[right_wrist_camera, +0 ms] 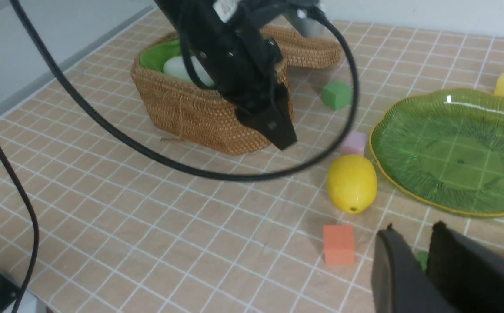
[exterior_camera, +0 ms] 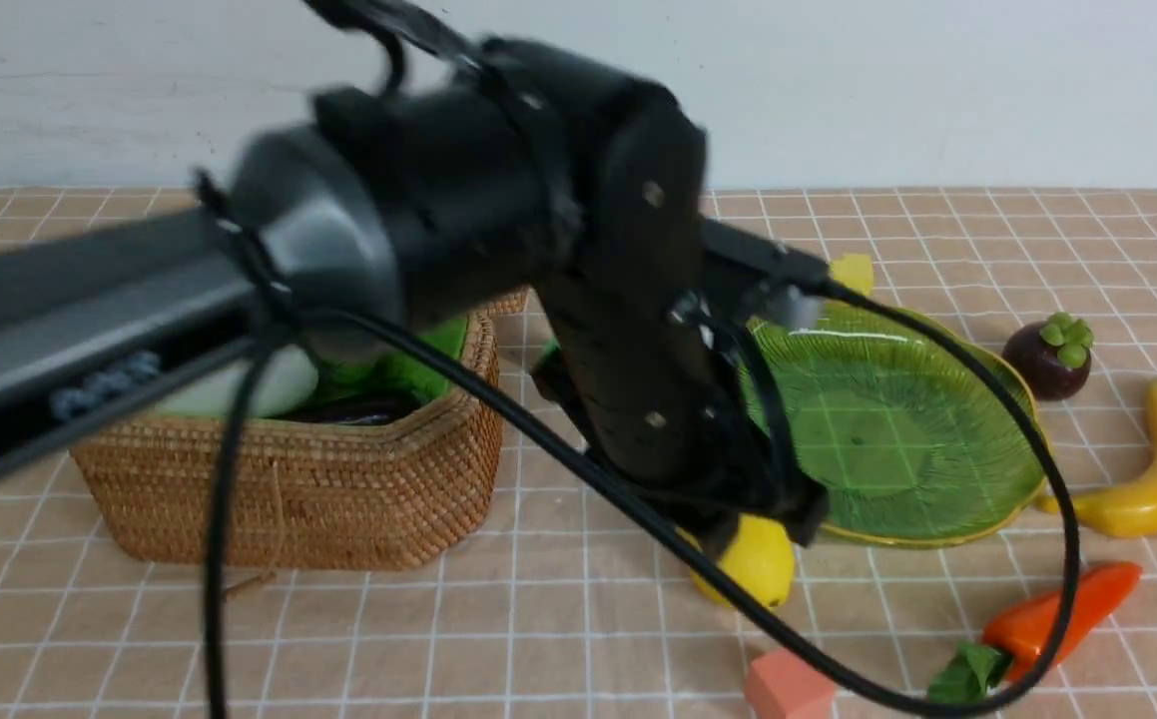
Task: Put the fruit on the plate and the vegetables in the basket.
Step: Grab a lemon with your left arm and place it on the plate on the right
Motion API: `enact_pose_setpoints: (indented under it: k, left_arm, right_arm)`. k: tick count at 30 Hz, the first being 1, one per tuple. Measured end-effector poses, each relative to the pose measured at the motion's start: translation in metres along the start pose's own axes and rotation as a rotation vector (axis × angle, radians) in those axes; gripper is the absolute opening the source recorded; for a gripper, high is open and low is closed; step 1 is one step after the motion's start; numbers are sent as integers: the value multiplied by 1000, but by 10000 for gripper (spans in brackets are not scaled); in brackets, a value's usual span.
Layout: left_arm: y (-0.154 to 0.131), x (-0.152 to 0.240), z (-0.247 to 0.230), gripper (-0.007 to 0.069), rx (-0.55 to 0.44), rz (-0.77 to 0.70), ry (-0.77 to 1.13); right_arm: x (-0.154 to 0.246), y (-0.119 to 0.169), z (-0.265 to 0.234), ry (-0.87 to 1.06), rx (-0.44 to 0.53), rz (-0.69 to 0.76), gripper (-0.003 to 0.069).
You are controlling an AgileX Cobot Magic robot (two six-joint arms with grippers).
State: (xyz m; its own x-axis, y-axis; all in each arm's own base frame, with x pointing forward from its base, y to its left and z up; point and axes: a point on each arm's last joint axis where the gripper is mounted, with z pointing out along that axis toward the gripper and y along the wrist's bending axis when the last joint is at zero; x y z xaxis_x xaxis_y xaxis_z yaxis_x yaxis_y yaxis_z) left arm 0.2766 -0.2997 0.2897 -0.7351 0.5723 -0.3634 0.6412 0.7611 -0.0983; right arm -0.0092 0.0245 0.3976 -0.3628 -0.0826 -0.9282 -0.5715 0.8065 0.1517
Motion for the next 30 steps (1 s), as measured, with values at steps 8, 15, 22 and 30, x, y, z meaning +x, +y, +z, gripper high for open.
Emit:
enact_pose_setpoints:
  k: [8, 15, 22, 30]
  left_arm:
    - [-9, -17, 61, 664, -15, -354, -69]
    - [-3, -23, 83, 668, -68, -395, -129]
    - [7, -20, 107, 649, -166, -389, -106]
    - [13, -19, 111, 576, -232, -340, -108]
  right_arm:
    - [5, 1, 0, 55, -6, 0, 151]
    - [6, 1, 0, 68, -8, 0, 156]
    - [6, 1, 0, 68, -8, -20, 159]
    - [6, 1, 0, 68, -14, -21, 155]
